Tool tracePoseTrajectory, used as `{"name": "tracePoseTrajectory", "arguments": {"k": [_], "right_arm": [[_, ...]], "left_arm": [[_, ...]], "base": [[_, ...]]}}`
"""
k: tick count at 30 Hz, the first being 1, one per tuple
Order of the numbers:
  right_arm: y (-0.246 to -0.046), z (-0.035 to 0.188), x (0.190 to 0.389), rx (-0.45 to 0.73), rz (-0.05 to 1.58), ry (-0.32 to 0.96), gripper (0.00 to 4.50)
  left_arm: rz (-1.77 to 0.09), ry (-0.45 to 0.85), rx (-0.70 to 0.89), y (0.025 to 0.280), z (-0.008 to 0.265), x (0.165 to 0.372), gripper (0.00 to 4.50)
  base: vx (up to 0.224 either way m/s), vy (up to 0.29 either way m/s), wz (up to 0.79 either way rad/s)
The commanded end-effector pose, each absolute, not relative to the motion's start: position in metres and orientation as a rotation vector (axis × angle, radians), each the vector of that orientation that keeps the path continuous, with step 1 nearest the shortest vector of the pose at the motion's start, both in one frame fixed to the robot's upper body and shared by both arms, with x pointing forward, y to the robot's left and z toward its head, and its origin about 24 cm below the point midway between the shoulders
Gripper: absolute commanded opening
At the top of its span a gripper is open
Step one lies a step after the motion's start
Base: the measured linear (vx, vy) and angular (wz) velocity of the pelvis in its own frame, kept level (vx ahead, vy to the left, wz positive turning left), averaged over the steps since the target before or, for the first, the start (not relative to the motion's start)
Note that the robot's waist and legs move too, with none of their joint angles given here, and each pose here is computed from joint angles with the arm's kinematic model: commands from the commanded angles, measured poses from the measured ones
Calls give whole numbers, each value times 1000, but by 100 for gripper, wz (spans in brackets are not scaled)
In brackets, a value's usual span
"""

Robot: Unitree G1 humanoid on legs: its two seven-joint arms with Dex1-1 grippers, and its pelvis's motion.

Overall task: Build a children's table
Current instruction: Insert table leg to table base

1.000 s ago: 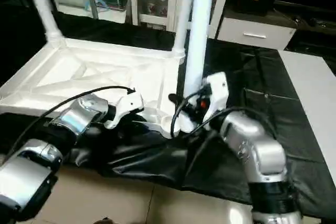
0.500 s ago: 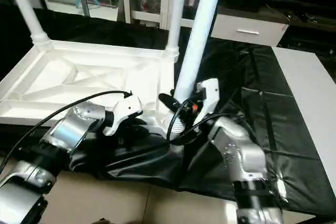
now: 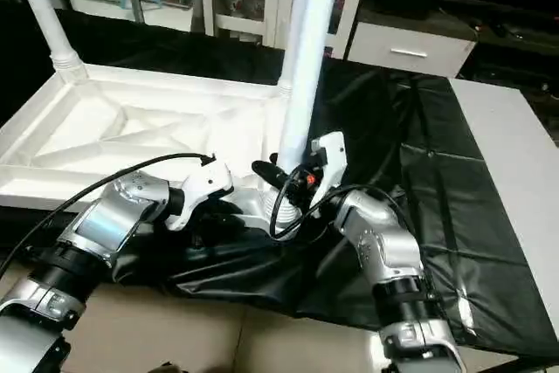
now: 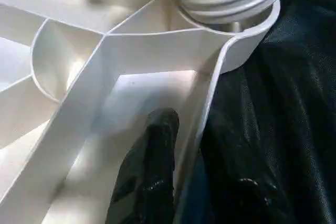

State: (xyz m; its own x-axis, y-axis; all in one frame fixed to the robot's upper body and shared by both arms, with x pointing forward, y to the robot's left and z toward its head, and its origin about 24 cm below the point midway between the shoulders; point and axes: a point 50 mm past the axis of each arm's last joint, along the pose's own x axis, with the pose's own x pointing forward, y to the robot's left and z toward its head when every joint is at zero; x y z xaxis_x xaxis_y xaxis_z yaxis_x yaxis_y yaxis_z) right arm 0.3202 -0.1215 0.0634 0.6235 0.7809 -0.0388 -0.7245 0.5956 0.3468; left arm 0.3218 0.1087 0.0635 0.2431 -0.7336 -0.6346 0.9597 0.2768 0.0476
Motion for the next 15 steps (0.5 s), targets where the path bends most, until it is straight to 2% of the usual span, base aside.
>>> {"name": "tracePoseTrajectory", "arguments": {"k": [1,3,4,5,6,10,11,15], "right_arm": [[-122,61,321,279,888,203,186],[-123,63,322,277,885,194,186],[-124,63,322,277,885,191,186],[-124,64,323,275,886,187,186],[-125,65,323,272,887,185,186],[-126,65,323,267,890,183,186],[-126,65,323,266,891,183,186],[-125,65,323,265,897,181,186]], "left_arm": [[-1303,511,448,100,61,315,65],[-1327,459,486,97,66,316,65],[-1317,456,493,97,67,317,100],[-1335,469,501,96,70,319,100],[-1353,475,497,96,73,319,132],[-1397,460,511,96,81,324,147],[-1398,453,520,96,82,325,177],[-1391,465,518,100,85,336,180]], "base": [[0,0,0],[0,0,0],[0,0,0],[0,0,0],[0,0,0],[0,0,0],[0,0,0],[0,0,0]]}}
